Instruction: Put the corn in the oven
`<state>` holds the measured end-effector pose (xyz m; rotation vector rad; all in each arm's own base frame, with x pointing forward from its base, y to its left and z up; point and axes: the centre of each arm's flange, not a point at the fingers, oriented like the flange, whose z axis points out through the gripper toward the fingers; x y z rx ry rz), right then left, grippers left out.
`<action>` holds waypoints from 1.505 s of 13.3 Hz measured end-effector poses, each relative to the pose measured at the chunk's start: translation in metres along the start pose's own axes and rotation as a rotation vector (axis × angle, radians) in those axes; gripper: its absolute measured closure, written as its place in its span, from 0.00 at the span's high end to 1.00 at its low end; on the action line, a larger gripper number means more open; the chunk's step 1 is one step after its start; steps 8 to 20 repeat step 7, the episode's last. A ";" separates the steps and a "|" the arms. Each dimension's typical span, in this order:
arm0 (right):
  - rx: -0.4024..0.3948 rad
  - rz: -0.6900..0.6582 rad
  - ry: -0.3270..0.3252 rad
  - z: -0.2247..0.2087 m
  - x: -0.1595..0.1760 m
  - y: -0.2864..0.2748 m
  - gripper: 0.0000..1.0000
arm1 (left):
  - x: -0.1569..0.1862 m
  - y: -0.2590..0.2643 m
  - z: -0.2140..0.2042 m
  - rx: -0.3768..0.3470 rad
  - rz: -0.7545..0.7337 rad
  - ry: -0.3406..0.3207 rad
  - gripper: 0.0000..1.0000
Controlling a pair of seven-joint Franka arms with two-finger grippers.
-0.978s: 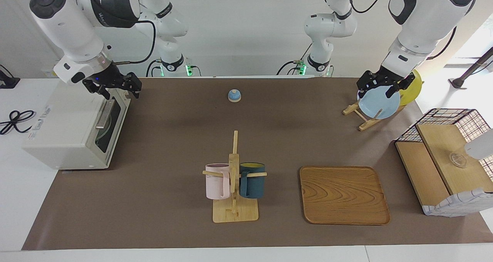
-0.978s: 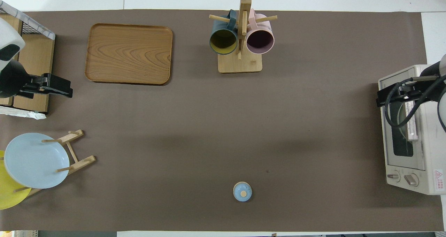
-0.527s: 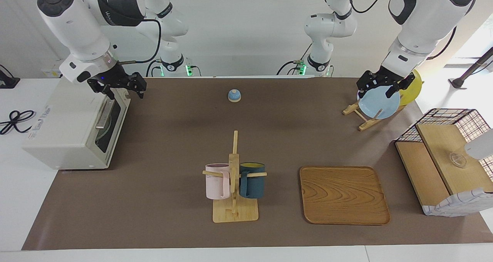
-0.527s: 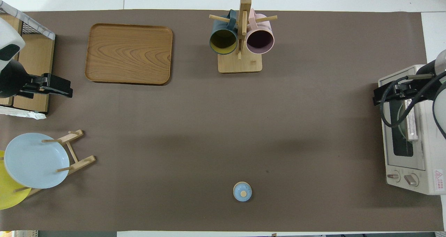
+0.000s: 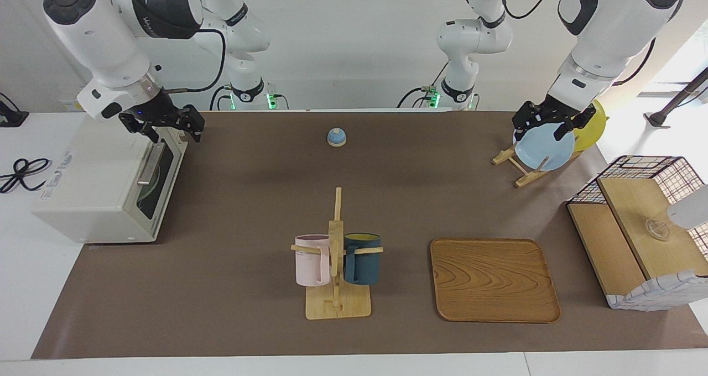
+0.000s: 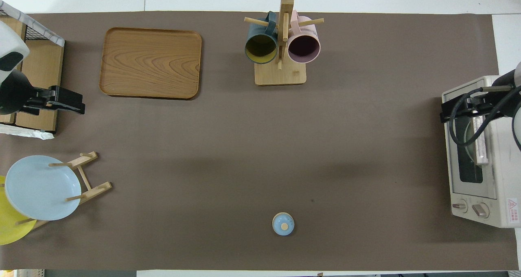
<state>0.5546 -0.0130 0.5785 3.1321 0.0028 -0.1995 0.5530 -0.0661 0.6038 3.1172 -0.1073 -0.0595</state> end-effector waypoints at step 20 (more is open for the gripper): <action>0.001 -0.001 0.011 -0.005 0.000 -0.001 1.00 | 0.000 0.000 0.000 0.000 0.000 0.000 1.00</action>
